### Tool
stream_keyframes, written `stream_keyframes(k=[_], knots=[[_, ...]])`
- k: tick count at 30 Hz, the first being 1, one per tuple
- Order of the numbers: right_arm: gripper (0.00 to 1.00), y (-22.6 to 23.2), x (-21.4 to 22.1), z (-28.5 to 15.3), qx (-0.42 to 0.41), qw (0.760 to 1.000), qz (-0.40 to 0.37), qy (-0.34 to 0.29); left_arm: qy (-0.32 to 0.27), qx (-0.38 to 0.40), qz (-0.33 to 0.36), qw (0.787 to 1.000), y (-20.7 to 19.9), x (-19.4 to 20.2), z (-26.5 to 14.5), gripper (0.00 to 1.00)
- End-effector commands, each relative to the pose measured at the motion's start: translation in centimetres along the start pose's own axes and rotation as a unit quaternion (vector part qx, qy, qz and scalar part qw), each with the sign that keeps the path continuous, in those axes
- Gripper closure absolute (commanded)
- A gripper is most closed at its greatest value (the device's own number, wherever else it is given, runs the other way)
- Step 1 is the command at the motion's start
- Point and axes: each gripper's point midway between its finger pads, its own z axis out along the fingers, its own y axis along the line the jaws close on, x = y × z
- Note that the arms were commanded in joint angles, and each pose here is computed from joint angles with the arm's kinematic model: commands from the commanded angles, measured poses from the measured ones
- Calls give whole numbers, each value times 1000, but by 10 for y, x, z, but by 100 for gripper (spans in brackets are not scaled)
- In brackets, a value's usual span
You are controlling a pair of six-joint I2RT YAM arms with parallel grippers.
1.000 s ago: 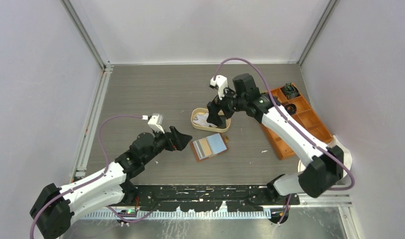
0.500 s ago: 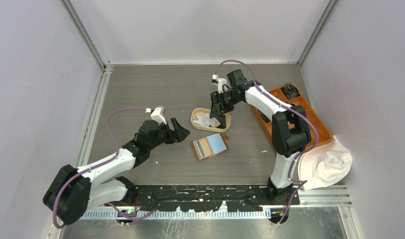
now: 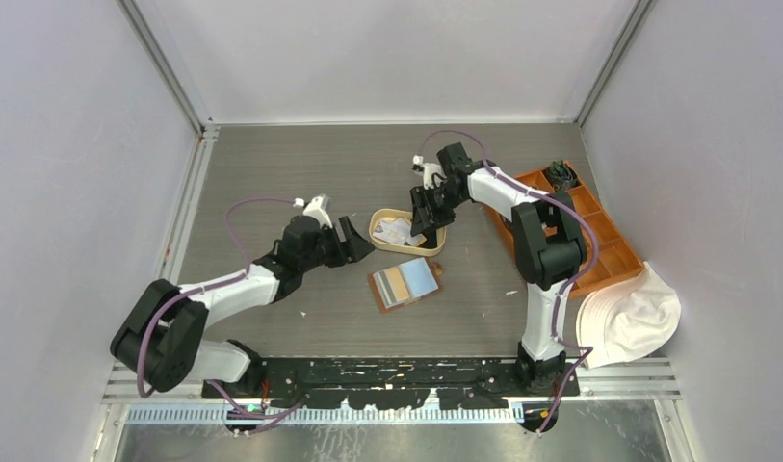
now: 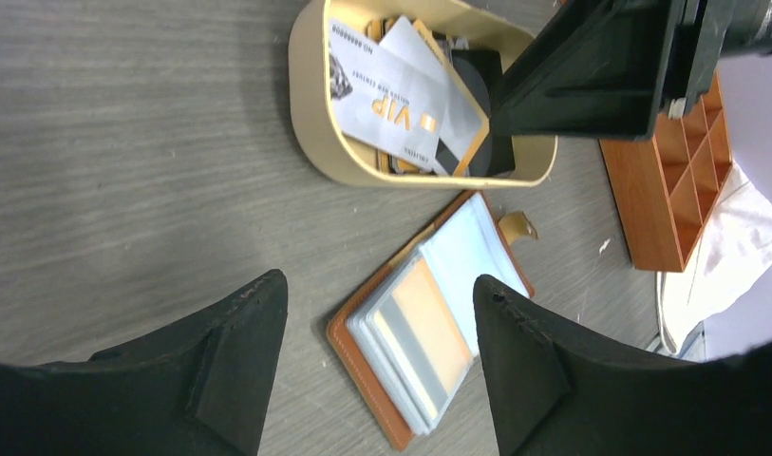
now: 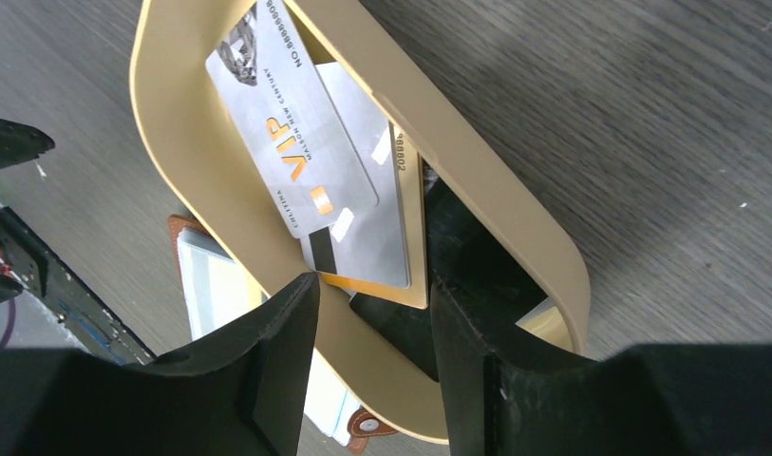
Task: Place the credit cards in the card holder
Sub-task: Pick up the credit card from the storage box.
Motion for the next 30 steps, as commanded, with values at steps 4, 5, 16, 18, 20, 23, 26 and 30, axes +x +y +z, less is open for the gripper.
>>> stream_keyframes(k=[4,5,16,18,20,23,26,30], knots=[[48,-5,-17,2,24,999,-10,-19,0,9,15,1000,-9,-31,28,34],[48,-7,-17,4,26,999,-9,-17,4,9,17,1000,-7,-34,33,36],[48,5,-12,14,-20,1000,5,-2,71,-12,40,997,9,-39,78,43],[48,8,-13,14,-28,1000,10,-3,81,-34,39,995,16,-39,83,44],[48,13,-14,13,-41,999,14,-4,94,-52,38,993,23,-36,85,47],[48,22,-18,13,-67,997,26,-6,107,-68,34,991,29,-33,88,55],[48,28,-19,15,-87,996,38,-3,110,-71,28,991,30,-32,89,62],[48,34,-19,16,-105,993,48,-2,113,-79,21,990,30,-31,85,72]])
